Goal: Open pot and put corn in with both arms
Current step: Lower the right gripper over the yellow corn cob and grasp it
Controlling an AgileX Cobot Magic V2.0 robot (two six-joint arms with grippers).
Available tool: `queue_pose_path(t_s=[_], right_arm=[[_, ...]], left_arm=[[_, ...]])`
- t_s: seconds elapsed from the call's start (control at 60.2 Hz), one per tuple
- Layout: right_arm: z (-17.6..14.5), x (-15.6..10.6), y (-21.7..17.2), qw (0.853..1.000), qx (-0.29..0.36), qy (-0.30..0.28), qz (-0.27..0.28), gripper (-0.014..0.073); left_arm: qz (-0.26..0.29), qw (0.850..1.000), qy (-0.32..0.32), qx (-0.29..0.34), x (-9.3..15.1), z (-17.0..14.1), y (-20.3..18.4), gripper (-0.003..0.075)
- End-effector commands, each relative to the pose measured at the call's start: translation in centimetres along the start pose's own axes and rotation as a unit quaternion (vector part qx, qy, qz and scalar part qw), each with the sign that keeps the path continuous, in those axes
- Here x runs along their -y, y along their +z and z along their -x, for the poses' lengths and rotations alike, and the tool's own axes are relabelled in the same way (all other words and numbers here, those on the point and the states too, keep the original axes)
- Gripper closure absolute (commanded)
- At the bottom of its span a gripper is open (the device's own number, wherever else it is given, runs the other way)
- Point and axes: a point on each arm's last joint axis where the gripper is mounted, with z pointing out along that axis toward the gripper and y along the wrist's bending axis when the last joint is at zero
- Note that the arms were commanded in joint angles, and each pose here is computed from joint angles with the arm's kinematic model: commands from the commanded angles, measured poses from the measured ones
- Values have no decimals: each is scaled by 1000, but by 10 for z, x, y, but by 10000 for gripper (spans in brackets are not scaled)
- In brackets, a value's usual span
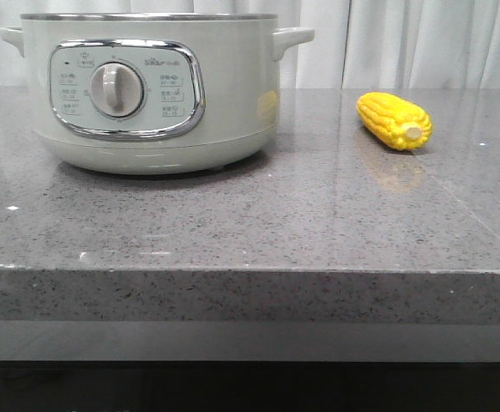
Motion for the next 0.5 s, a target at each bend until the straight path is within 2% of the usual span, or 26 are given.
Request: queue_pose_path(t_s=[0.0,0.232,0.349,0.481], right_arm=[[23,-6,4,999,33,-20,25,3],[52,-25,46,995,-17,-80,62,3],[68,-35,70,992,-52,-85,72,3],[92,-34,101,993,-90,-67,44,3]], left_arm=[[1,996,-3,91,-1,-2,-29,489],[5,996,-31,80,-2,-55,-53,489],[17,995,-45,82,-4,-74,-62,489],[29,995,-46,80,-7,-88,-70,489]])
